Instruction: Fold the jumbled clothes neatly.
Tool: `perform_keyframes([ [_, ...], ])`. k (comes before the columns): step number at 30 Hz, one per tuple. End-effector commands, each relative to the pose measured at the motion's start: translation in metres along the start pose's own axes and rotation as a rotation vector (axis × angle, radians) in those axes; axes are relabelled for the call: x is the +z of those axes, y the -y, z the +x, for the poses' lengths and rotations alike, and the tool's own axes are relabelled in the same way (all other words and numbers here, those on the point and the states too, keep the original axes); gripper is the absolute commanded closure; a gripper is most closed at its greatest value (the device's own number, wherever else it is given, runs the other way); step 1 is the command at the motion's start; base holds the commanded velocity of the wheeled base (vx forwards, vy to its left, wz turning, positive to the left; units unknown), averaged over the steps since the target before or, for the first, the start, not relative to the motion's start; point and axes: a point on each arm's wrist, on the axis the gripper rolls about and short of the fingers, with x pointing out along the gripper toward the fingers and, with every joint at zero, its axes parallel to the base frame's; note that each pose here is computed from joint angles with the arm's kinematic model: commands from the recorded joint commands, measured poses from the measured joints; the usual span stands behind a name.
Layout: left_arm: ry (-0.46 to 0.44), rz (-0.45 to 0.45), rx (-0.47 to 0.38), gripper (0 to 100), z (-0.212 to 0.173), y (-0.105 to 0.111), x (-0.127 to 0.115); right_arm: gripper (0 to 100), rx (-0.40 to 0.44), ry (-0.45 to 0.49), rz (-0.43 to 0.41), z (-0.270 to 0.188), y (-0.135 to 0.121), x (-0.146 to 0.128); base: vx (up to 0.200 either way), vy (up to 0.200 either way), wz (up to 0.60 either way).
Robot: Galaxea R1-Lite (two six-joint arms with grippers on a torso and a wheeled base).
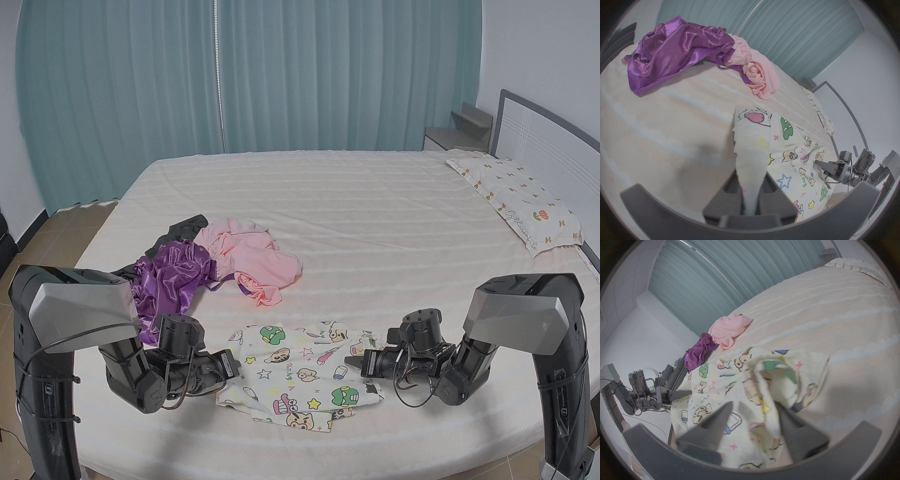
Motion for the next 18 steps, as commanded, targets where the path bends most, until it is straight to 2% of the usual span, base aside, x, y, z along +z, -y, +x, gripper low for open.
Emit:
perform_keyframes([
  [1, -0.005, 0.0, 0.0, 0, 0.0, 0.0, -0.001, 0, 0.001, 0.002, 0.0, -0.005, -0.002, 0.001, 0.0, 0.0, 0.0],
  [8, 0.023, 0.0, -0.025, 0, -0.005, -0.002, -0.003, 0, -0.013, 0.003, -0.001, -0.023, -0.01, 0.003, 0.0, 0.0, 0.0],
  [10, 0.052, -0.001, -0.074, 0, -0.012, -0.007, -0.005, 0, -0.02, -0.026, 0.002, -0.038, -0.014, -0.004, 0.0, 0.0, 0.0],
  [14, 0.041, 0.005, -0.165, 0, -0.021, -0.01, -0.008, 0, -0.036, -0.061, 0.014, -0.05, -0.012, -0.015, 0.0, 0.0, 0.0],
  [18, 0.041, 0.001, -0.169, 0, -0.022, -0.012, -0.008, 0, -0.034, -0.076, 0.003, -0.062, -0.016, -0.022, 0.0, 0.0, 0.0],
])
